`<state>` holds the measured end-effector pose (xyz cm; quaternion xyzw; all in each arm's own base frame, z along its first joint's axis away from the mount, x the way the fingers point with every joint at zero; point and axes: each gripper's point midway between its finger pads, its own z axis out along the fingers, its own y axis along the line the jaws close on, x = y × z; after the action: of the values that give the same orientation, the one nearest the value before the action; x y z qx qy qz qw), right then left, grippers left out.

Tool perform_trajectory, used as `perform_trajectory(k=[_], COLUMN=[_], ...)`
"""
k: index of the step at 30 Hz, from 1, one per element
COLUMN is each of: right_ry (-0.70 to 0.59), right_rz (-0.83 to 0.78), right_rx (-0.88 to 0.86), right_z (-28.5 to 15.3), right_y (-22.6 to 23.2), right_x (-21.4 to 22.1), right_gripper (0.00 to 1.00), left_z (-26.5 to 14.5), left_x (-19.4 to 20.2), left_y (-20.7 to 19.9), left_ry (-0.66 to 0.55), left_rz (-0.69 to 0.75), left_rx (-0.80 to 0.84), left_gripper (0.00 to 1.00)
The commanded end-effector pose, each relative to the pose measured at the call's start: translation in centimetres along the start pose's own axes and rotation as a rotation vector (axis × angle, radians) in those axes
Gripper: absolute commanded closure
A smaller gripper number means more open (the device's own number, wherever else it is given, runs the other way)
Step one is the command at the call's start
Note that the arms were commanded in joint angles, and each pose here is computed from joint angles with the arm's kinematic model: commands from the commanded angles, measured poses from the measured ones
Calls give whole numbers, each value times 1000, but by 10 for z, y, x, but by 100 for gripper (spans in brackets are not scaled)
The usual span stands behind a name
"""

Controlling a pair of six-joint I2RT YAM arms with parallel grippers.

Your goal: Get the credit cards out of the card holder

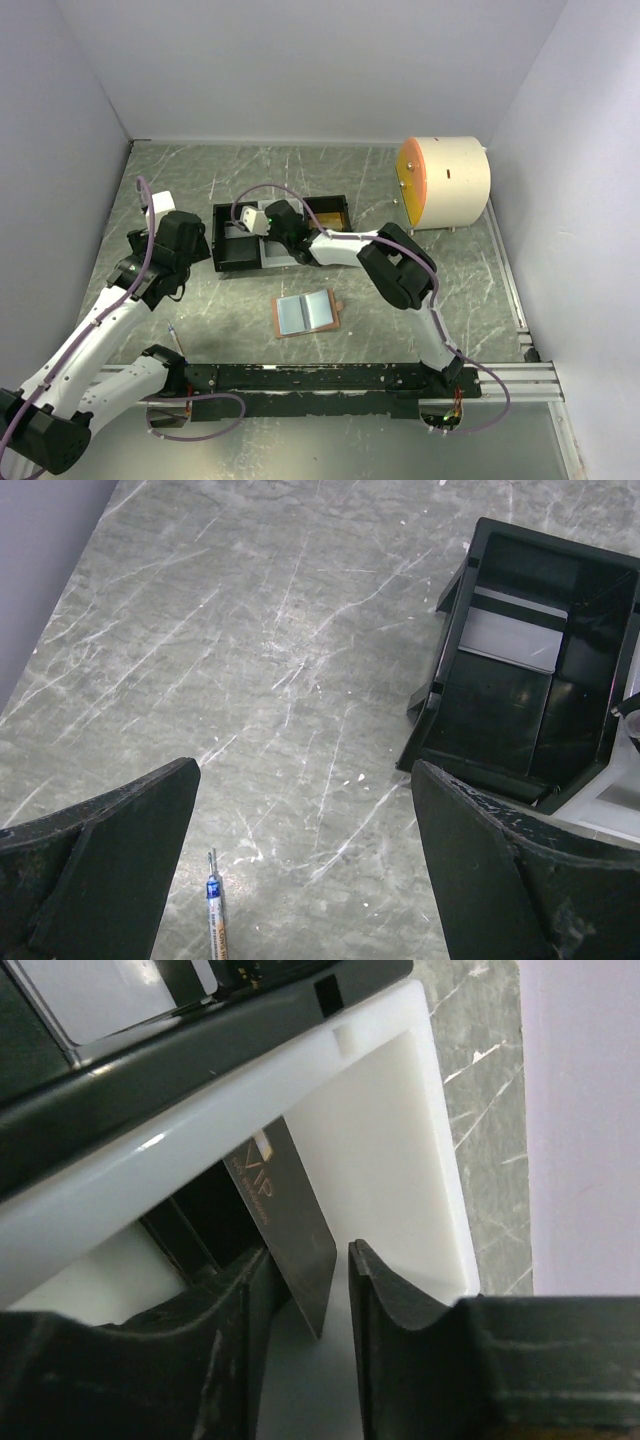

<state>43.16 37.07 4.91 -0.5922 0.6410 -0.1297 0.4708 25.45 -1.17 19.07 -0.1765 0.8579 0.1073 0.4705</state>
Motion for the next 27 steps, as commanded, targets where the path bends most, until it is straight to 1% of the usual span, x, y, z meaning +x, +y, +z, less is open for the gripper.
perform_trajectory(k=[1, 6, 15, 23, 27], right_ry=[-30, -34, -55, -37, -91], right_rz=[32, 63, 91, 113, 177], right_rx=[10, -17, -76, -69, -50], right_z=[-8, -13, -20, -16, -25], right_y=[-12, -11, -9, -9, -20], right_x=[-9, -8, -5, -2, -17], right_gripper=[62, 55, 49, 47, 46], left_z=[-1, 0, 1, 3, 3], left_x=[-10, -9, -7, -5, -4], left_y=[1, 0, -1, -2, -2], left_ry=[-19, -15, -5, 2, 6], left_rz=[-5, 0, 6, 11, 15], left_rx=[-5, -2, 0, -1, -2], left_gripper=[1, 1, 1, 1, 1])
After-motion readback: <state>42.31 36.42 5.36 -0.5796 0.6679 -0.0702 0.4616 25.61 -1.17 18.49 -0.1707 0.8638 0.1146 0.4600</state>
